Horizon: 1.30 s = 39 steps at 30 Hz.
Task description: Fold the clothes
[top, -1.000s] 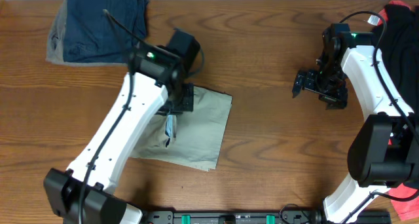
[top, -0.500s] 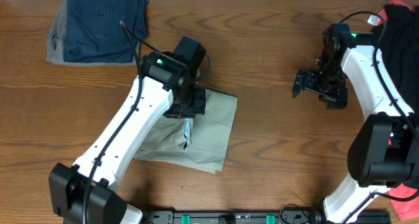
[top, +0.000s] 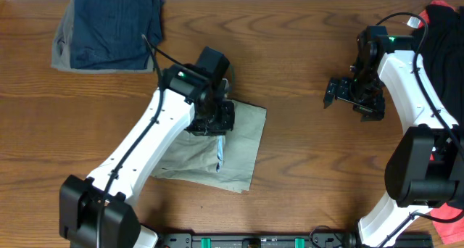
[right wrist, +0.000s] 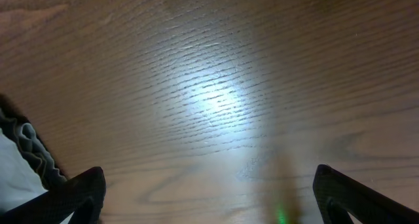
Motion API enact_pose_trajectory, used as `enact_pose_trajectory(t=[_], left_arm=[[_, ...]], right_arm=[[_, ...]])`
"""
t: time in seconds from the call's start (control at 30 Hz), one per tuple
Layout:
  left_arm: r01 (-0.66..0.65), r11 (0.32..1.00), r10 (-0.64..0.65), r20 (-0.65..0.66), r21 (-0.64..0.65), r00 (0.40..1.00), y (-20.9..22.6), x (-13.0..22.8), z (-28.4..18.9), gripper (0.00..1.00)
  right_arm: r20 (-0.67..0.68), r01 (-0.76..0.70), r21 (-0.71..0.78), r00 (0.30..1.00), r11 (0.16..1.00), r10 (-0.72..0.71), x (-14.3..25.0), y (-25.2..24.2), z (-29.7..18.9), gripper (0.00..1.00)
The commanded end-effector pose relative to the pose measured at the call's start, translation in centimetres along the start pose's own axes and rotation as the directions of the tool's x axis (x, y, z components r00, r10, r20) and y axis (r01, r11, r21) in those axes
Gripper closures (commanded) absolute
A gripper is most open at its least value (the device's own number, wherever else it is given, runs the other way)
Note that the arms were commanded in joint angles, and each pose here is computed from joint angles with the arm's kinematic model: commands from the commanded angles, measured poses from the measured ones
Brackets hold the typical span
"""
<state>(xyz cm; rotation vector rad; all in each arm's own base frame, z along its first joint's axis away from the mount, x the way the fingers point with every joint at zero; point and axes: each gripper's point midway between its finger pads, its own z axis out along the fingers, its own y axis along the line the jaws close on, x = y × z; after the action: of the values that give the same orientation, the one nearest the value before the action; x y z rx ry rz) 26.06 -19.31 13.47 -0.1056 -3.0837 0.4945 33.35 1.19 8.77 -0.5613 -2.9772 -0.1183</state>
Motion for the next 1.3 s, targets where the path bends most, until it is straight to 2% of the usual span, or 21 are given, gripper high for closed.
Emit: enact_pose_trajectory(t=[0.0, 0.33, 0.57, 0.6, 0.67, 0.7, 0.8, 0.97, 1.1, 1.17, 1.27], left_arm=[[-0.014, 0.997, 0.018, -0.056, 0.071, 0.998, -1.4, 1.3, 1.5, 0.9], [-0.116, 0.988, 0.119, -0.02, 0.104, 0.993, -3.0, 2.0, 5.5, 0.89], [-0.091, 0.991, 0.095, -0.034, 0.1, 0.995, -2.6, 2.8, 6.9, 0.89], [-0.089, 0.991, 0.093, -0.038, 0.098, 0.995, -2.5, 2.9, 7.0, 0.83], [-0.087, 0.992, 0.092, -0.047, 0.096, 0.995, -2.4, 3.1, 7.0, 0.48], [-0.086, 0.992, 0.091, -0.049, 0.096, 0.995, -2.3, 3.2, 7.0, 0.34], [-0.107, 0.99, 0.112, -0.05, 0.096, 0.992, -2.4, 3.2, 6.9, 0.25], [-0.18, 0.979, 0.185, -0.039, 0.1, 0.982, -3.0, 3.2, 4.6, 0.25], [-0.18, 0.981, 0.178, 0.041, 0.067, 0.983, -2.7, 1.4, 2.2, 0.26], [-0.163, 0.986, 0.161, 0.074, 0.032, 0.984, -1.7, 0.4, 1.8, 0.35], [-0.141, 0.99, 0.14, 0.065, -0.001, 0.988, -0.7, -0.1, 2.5, 0.41]], right_arm=[[0.017, 0.014, 0.004, 1.0, 1.0, -0.014, -0.3, 0.0, -0.4, 0.01], [0.017, 0.014, 0.004, 1.0, 1.0, -0.014, -0.3, 0.0, -0.4, 0.01], [0.017, 0.014, 0.004, 1.0, 1.0, -0.014, -0.3, 0.0, -0.4, 0.01], [0.017, 0.014, 0.004, 1.0, 1.0, -0.014, -0.3, 0.0, -0.4, 0.01], [0.017, 0.014, 0.004, 1.0, 1.0, -0.014, -0.3, 0.0, -0.4, 0.01], [0.017, 0.014, 0.004, 1.0, 1.0, -0.014, -0.3, 0.0, -0.4, 0.01], [0.017, 0.014, 0.004, 1.0, 1.0, -0.014, -0.3, 0.0, -0.4, 0.01], [0.017, 0.014, 0.004, 1.0, 1.0, -0.014, -0.3, 0.0, -0.4, 0.01], [0.017, 0.014, 0.004, 1.0, 1.0, -0.014, -0.3, 0.0, -0.4, 0.01], [0.017, 0.014, 0.004, 1.0, 1.0, -0.014, -0.3, 0.0, -0.4, 0.01], [0.017, 0.014, 0.004, 1.0, 1.0, -0.014, -0.3, 0.0, -0.4, 0.01]])
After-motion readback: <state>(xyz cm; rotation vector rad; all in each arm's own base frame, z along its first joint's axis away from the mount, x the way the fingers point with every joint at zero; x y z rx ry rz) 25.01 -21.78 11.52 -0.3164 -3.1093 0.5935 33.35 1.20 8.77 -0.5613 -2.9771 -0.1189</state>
